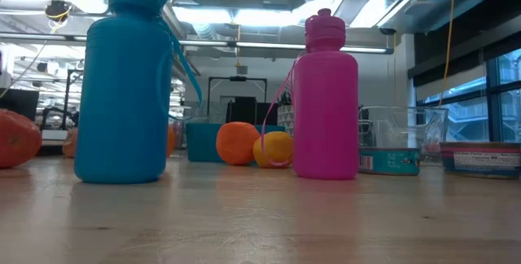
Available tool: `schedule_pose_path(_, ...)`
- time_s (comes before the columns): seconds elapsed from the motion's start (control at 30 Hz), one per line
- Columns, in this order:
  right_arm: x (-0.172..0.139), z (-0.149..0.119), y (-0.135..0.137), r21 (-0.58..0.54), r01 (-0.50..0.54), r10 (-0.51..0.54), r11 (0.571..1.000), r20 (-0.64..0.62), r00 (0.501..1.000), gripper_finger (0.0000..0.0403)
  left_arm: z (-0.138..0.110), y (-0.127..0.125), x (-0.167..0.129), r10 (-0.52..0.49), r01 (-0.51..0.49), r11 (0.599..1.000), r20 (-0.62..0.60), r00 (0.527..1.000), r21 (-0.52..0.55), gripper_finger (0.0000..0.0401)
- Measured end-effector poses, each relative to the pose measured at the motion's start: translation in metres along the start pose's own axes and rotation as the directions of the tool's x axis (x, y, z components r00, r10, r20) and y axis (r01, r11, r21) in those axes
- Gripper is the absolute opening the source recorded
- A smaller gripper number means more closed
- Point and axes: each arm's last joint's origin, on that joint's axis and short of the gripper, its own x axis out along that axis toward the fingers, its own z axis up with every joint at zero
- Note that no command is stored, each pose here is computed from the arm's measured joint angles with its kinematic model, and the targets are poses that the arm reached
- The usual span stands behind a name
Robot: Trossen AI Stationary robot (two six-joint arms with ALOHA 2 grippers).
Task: Pick & Place Food Item
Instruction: Put the purple water bottle into the left transparent bin
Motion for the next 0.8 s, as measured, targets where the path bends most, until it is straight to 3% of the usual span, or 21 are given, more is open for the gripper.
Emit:
schedule_pose_path(0.27, -0.014, -0.036, 0.031, -0.063, 0.053, -0.034, 0.997, 0.275, 0.961, 0.0329, -0.007, 0.003, -0.001, 0.087, -0.088, 0.996, -0.085, 0.993, -0.001, 0.0192)
schedule_pose_path(0.57, 0.018, -0.073, 0.063, -0.135, 0.186, -0.096, 0.973, 0.498, 0.862, 0.0329, -0.007, 0.004, -0.001, 0.094, -0.095, 0.996, -0.09, 0.991, 0.0, 0.0192)
schedule_pose_path(0.8, 0.042, -0.1, 0.076, -0.099, 0.241, -0.129, 0.965, 0.624, 0.771, 0.0329, -0.007, 0.004, -0.001, 0.094, -0.095, 0.996, -0.088, 0.992, -0.001, 0.0193)
